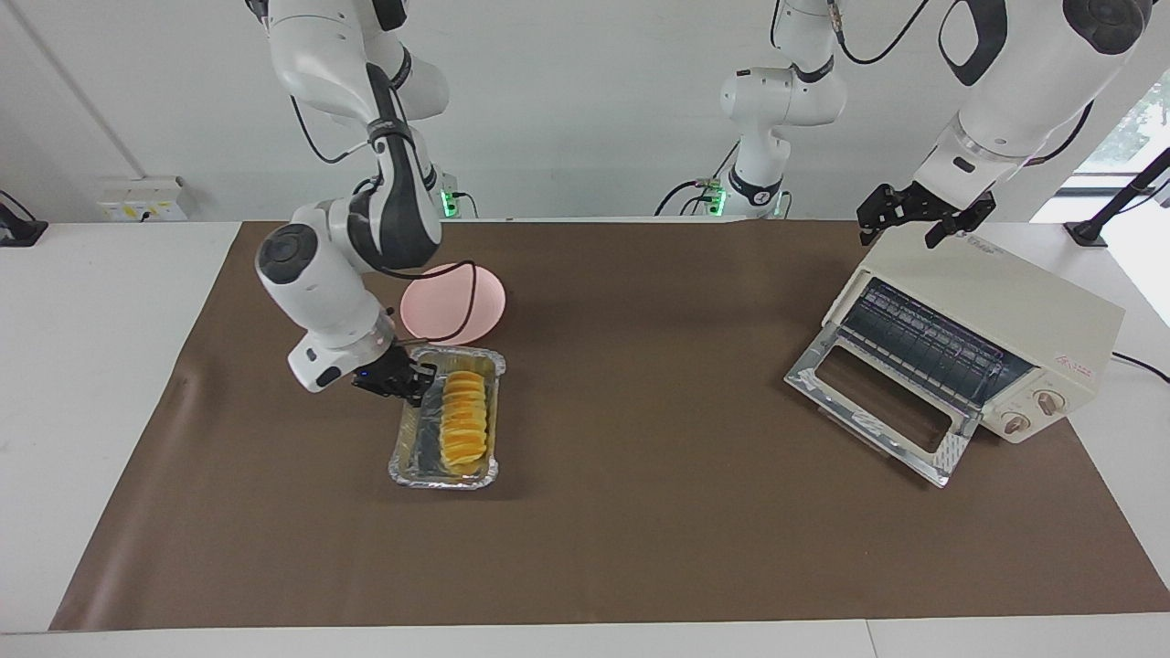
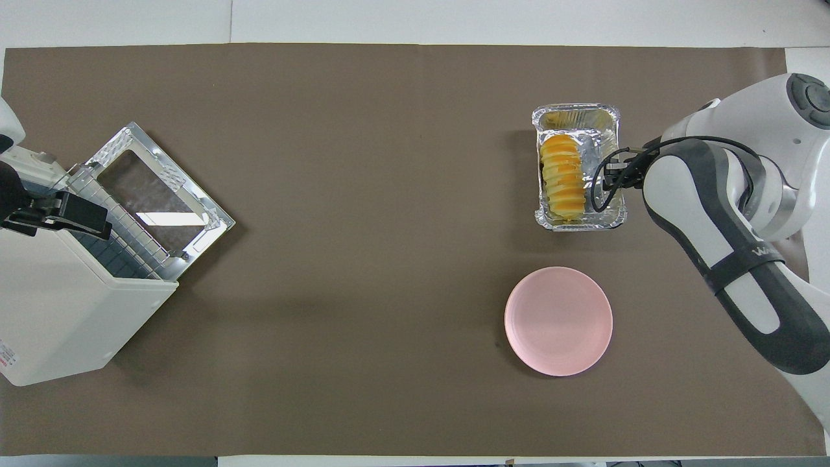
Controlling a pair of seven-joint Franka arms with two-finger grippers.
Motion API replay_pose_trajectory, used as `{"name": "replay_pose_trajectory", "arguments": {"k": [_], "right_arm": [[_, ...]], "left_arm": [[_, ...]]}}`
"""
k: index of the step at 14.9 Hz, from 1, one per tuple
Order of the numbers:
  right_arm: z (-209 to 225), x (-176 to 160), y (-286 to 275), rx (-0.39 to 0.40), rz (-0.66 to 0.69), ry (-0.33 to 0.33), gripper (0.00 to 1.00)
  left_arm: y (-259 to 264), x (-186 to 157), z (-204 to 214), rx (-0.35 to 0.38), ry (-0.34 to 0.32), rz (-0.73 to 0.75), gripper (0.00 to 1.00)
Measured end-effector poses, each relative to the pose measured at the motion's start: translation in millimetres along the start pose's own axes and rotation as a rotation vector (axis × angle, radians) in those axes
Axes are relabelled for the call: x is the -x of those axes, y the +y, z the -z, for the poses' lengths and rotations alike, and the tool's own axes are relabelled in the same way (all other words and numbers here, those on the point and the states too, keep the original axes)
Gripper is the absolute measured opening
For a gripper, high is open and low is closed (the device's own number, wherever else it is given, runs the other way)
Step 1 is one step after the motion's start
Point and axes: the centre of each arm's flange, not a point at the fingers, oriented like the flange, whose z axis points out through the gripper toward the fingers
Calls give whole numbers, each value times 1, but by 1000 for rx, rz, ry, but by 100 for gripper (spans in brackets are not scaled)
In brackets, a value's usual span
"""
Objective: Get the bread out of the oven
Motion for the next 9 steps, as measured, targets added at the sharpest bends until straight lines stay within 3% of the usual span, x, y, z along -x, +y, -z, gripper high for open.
{"name": "replay_pose_trajectory", "arguments": {"k": [8,9], "right_arm": [[-23,11,-8,8,18,17,4],[-22,11,-10,8,21,19,12]], "left_arm": [[0,0,0,0,0,0,100],[0,0,0,0,0,0,100]]}}
